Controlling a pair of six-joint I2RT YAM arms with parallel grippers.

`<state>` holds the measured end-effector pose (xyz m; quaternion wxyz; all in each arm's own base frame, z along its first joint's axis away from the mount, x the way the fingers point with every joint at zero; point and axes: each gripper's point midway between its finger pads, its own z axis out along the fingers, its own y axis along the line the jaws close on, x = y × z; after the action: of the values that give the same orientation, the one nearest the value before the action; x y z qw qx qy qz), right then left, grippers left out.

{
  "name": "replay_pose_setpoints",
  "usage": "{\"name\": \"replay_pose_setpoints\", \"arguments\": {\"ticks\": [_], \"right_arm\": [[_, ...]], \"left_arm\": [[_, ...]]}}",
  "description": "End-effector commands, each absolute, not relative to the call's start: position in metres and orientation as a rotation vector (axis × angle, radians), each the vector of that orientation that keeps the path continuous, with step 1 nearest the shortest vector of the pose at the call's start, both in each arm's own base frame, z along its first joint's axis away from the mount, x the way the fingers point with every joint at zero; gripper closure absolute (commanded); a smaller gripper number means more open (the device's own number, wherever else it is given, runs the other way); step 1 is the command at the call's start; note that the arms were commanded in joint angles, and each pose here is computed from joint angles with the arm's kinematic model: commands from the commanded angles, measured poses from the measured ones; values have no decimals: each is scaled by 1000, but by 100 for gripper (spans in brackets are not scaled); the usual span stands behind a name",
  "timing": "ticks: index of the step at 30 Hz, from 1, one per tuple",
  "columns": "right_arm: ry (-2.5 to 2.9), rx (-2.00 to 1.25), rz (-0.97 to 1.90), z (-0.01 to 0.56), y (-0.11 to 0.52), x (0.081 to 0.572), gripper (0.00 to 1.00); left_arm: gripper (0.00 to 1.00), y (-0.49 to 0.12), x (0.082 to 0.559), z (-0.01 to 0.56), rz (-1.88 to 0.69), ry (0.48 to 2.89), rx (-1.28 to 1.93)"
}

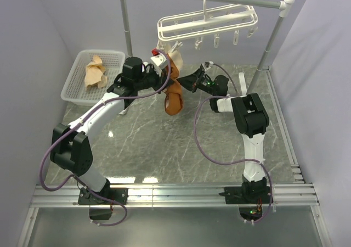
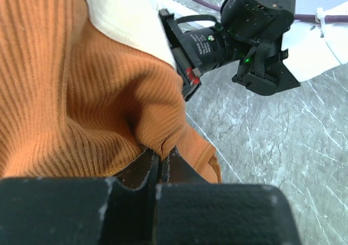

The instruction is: Clip the underwear to the hanger

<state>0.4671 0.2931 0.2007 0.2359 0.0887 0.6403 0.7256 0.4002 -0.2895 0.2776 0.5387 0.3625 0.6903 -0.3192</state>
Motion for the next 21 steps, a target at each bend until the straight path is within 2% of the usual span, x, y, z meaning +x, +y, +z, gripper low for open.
{"name": "replay_pose_setpoints", "arguments": {"ticks": [1,2,3,6,7,12,17,21], "right_arm": [[1610,127,2022,247,289,458,88],[1612,124,2000,249,284,459,100],[1632,154,1986,242,278,457,100],[1628,192,1912,252,255,450,100],[1627,173,1888,253,250,447,100],[1616,177,1775,266,219,432,100],[1600,146,1691,277,208,409,100],[1609,107,1622,285,200,384,100]], "left_arm": [[100,-289,398,319,-744,1540,863],[99,-288,399,318,-740,1549,854],[98,-286,400,316,-732,1559,841],[82,-277,400,307,-700,1592,812],[67,-273,397,309,-697,1595,793],[36,-257,380,303,-678,1632,730],[33,-241,363,298,-638,1677,709],[39,-227,354,303,-517,1689,666]]}}
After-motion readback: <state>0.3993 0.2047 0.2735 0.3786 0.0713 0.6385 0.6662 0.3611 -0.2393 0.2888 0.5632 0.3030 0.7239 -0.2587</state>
